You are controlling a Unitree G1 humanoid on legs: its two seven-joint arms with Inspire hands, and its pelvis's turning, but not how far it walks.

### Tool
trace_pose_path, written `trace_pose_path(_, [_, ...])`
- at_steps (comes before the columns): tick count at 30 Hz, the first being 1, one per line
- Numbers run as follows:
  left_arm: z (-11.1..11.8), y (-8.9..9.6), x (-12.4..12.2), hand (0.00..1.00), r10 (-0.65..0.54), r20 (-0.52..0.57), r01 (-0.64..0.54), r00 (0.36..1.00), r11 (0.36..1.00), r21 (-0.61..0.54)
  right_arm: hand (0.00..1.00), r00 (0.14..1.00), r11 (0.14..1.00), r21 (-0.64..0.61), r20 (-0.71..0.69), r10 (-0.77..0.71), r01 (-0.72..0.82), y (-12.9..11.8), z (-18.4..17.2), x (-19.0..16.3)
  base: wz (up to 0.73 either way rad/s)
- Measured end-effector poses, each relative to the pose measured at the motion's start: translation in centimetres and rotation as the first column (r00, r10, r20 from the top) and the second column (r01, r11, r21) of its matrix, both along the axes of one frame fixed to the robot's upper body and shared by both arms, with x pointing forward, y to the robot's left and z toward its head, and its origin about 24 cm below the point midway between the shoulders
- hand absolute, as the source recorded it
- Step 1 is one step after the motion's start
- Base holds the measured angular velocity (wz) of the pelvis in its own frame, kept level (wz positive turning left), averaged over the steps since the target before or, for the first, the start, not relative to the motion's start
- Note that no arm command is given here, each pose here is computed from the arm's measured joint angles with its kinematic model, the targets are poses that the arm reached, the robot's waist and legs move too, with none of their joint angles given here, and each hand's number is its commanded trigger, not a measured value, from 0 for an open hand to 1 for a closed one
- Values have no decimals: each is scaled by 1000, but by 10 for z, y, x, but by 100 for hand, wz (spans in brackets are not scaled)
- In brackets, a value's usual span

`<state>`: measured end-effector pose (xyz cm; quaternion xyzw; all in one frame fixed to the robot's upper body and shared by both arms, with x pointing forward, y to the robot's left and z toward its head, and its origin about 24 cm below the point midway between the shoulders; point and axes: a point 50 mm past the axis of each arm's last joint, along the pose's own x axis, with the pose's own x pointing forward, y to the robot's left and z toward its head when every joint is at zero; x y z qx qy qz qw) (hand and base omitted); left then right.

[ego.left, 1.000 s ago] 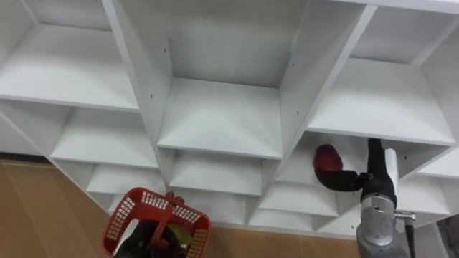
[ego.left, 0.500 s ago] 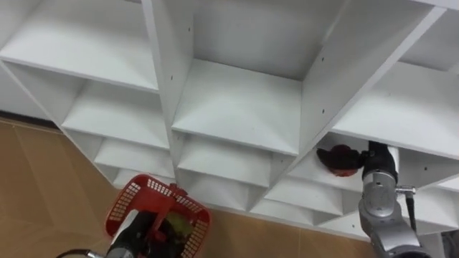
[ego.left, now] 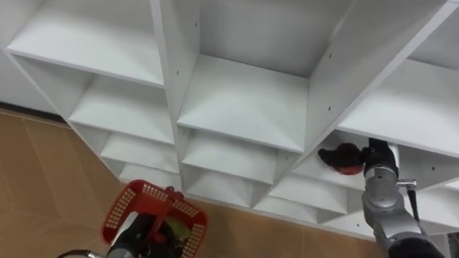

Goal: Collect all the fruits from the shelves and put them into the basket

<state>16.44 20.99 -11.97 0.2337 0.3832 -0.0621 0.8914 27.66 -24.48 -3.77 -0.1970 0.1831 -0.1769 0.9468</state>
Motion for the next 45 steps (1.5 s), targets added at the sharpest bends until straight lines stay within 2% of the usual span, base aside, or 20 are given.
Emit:
trace_pose_path(19, [1,-6,7,100,-37,6,37,999,999,4,0,998,998,-46,-51,-35,33,-19,-4,-7,1])
trace_pose_path(24, [-8,-3,-2,100,-24,-59,25,998,1000,11,0,993,997,-50,-102,-55,50,-23,-14,-15,0])
trace_pose_path(29, [-10,-2,-5,100,-20,-76,21,997,1000,13,0,991,997,-52,-121,-63,57,-24,-17,-18,0])
trace_pose_path(45, [-6,-3,6,100,-26,-41,27,999,999,17,0,990,995,-63,-111,-82,75,-25,-16,-18,0])
